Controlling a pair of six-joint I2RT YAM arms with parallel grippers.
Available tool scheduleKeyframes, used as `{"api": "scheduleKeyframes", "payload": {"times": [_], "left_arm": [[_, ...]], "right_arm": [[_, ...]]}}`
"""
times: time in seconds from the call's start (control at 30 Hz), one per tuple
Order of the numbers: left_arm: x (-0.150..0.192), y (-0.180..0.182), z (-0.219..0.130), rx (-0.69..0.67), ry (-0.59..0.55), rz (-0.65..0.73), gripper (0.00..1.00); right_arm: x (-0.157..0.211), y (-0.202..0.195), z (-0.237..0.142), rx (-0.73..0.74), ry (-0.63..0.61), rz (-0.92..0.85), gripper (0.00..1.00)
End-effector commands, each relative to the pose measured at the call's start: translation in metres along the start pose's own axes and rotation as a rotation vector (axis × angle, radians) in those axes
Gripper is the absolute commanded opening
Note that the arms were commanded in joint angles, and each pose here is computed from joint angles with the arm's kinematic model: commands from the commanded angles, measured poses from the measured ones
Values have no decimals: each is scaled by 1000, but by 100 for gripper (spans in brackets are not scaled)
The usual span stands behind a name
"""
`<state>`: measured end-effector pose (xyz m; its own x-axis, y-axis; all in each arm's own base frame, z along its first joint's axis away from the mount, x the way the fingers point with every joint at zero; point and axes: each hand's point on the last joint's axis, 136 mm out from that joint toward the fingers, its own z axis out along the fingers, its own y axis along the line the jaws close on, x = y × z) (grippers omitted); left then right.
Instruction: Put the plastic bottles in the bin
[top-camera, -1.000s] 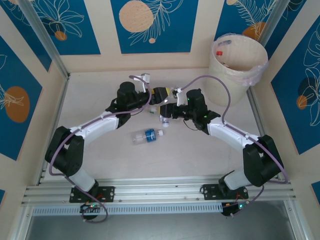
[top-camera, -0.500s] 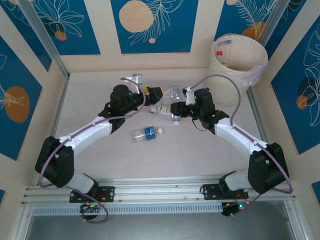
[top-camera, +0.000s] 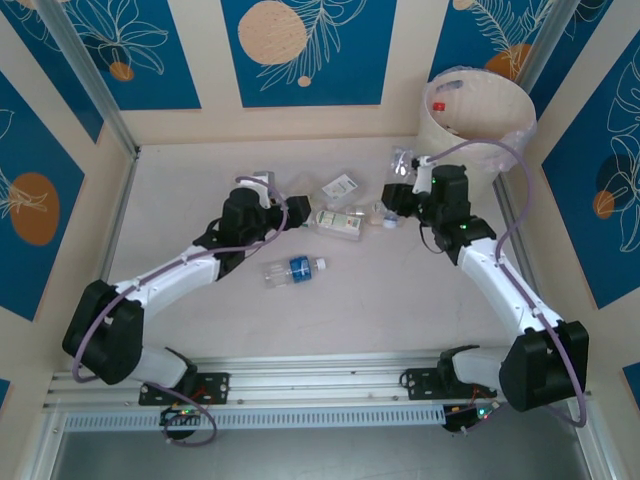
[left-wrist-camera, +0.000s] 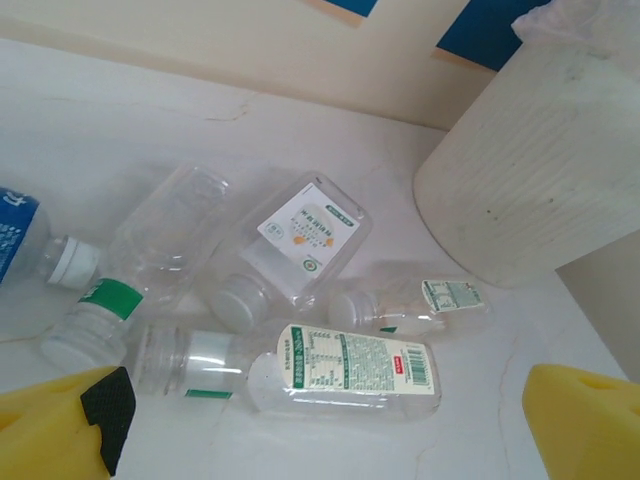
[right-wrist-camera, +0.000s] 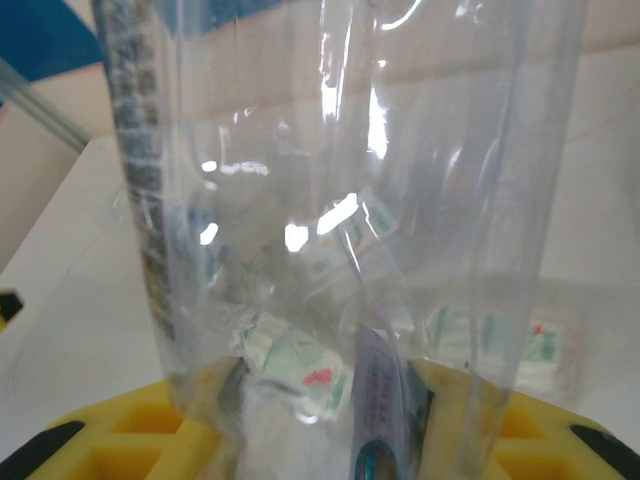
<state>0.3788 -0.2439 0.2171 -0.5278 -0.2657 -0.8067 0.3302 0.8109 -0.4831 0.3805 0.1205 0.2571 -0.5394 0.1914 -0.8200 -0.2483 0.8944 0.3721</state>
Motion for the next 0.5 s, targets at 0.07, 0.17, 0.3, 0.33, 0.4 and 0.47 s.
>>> {"api": "scheduleKeyframes", "payload": {"times": [0.07, 0.17, 0.3, 0.33, 0.4, 0.47], "left_arm": [[-9, 11, -21, -59, -63, 42, 100], [-8, 17, -30, -79, -82, 54, 100], [-9, 24, -41, -109, -102, 81, 100], [-9, 26, -44, -114, -106, 84, 100], [-9, 28, -49, -119, -119, 87, 100], [-9, 30, -53, -121, -129, 85, 100]], "right_arm": [[-82, 1, -20, 25, -190, -123, 38], [-121, -10, -22, 72, -270, -166, 38], [-180, -32, -28, 163, -375, -186, 38], [-193, -36, -29, 183, -400, -190, 38], [-216, -46, -29, 211, -437, -170, 38], [-233, -56, -28, 234, -464, -147, 39]]}}
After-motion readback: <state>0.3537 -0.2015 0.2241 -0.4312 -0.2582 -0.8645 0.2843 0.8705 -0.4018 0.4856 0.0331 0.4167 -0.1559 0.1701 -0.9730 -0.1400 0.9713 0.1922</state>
